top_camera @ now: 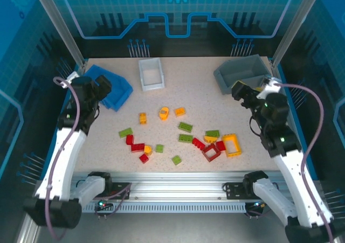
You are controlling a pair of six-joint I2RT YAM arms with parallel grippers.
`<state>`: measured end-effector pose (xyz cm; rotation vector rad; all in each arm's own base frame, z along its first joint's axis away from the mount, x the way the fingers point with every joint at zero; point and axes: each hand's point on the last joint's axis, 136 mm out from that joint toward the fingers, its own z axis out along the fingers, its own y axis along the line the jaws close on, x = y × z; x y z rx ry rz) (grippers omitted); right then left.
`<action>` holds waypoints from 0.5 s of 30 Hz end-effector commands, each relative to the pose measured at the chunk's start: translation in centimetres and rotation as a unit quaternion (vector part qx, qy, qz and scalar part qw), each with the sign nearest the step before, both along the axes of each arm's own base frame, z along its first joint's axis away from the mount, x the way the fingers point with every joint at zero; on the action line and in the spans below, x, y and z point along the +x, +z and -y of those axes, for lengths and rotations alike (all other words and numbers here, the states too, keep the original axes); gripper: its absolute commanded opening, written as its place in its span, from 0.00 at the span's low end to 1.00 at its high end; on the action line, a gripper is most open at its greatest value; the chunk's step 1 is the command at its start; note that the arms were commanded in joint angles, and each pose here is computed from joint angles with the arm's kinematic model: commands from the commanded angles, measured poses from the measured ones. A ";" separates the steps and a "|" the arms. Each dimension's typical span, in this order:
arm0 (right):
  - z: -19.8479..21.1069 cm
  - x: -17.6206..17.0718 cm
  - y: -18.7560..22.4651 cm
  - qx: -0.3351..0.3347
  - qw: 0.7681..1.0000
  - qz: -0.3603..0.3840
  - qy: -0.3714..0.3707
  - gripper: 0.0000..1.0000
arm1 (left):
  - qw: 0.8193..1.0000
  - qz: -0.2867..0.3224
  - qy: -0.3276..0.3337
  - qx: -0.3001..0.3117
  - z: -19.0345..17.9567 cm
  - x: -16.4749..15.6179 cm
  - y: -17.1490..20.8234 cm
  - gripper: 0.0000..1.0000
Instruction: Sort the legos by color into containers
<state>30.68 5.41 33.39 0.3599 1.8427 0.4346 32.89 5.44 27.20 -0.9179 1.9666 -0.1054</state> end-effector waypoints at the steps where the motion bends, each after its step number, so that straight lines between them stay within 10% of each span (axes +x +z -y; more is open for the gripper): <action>1: -3.5 -1.3 -4.8 -0.008 0.988 -0.144 0.062 0.85 | 0.981 -0.151 0.017 -0.119 0.4 -2.1 -6.8 0.98; 15: -12.0 0.4 -7.2 -0.030 0.963 -0.183 0.197 0.89 | 0.963 -0.232 0.042 -0.134 -6.2 6.7 -14.1 0.84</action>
